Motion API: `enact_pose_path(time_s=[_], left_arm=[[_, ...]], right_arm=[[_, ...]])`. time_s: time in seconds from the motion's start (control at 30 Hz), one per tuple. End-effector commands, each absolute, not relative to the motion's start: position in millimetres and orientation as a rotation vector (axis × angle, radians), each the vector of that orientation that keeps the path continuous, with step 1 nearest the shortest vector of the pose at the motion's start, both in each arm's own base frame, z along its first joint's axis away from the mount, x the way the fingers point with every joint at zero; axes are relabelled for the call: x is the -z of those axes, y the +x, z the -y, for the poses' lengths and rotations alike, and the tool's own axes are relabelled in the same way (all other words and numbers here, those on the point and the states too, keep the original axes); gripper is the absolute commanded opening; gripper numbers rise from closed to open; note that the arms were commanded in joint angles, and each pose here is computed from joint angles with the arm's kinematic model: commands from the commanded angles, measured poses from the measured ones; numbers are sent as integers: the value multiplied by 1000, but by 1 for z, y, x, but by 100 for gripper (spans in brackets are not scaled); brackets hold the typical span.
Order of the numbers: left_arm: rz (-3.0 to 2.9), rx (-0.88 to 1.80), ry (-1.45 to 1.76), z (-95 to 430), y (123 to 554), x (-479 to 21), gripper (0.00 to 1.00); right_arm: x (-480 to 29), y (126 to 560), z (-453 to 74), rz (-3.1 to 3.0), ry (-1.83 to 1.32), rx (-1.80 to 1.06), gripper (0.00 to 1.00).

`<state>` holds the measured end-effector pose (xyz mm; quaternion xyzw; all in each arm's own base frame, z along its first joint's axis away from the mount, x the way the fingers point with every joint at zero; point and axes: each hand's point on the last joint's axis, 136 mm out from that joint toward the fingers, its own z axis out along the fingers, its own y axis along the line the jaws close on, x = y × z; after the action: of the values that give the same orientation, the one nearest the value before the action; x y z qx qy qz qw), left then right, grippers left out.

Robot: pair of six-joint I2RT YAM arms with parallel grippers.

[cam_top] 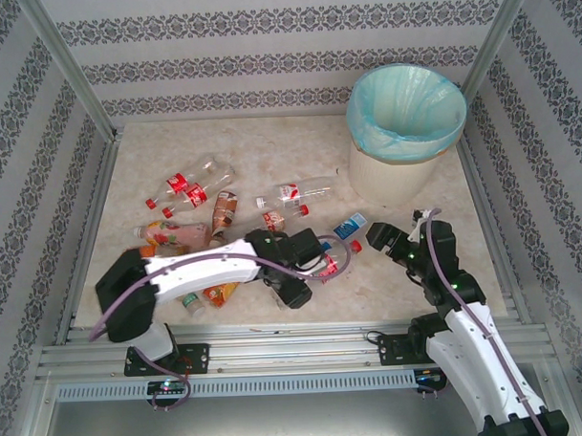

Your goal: Put the plastic bottles in the bin

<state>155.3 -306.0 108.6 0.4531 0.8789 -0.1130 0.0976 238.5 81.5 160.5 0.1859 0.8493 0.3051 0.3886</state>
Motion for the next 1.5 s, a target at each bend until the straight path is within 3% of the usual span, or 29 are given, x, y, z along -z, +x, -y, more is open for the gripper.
enact_pose_path(time_s=[0.0, 0.07, 0.1, 0.27, 0.37, 0.43, 0.87, 1.47], left_arm=[[-2372, 394, 1413, 306, 154, -150, 39], [-2220, 381, 1310, 307, 172, -182, 16], [-2160, 373, 1245, 308, 182, -195, 12], [-1794, 413, 1226, 319, 196, -264, 10], [-1700, 392, 1203, 329, 210, -284, 0], [-1664, 386, 1165, 336, 219, -288, 0], [-1564, 463, 1054, 335, 218, -269, 0], [-1641, 449, 972, 331, 228, -264, 0]], right_arm=[[-227, 243, -103, -1979, 285, -920, 88], [-271, 242, -111, -1853, 178, -972, 89], [-290, 240, -112, -1804, 141, -973, 89], [-385, 225, -106, -1573, -4, -888, 92], [-420, 214, -112, -1497, -113, -879, 92], [-432, 209, -119, -1485, -178, -890, 92], [-426, 208, -153, -1604, -353, -1037, 70], [-408, 186, -185, -1638, -548, -1034, 56]])
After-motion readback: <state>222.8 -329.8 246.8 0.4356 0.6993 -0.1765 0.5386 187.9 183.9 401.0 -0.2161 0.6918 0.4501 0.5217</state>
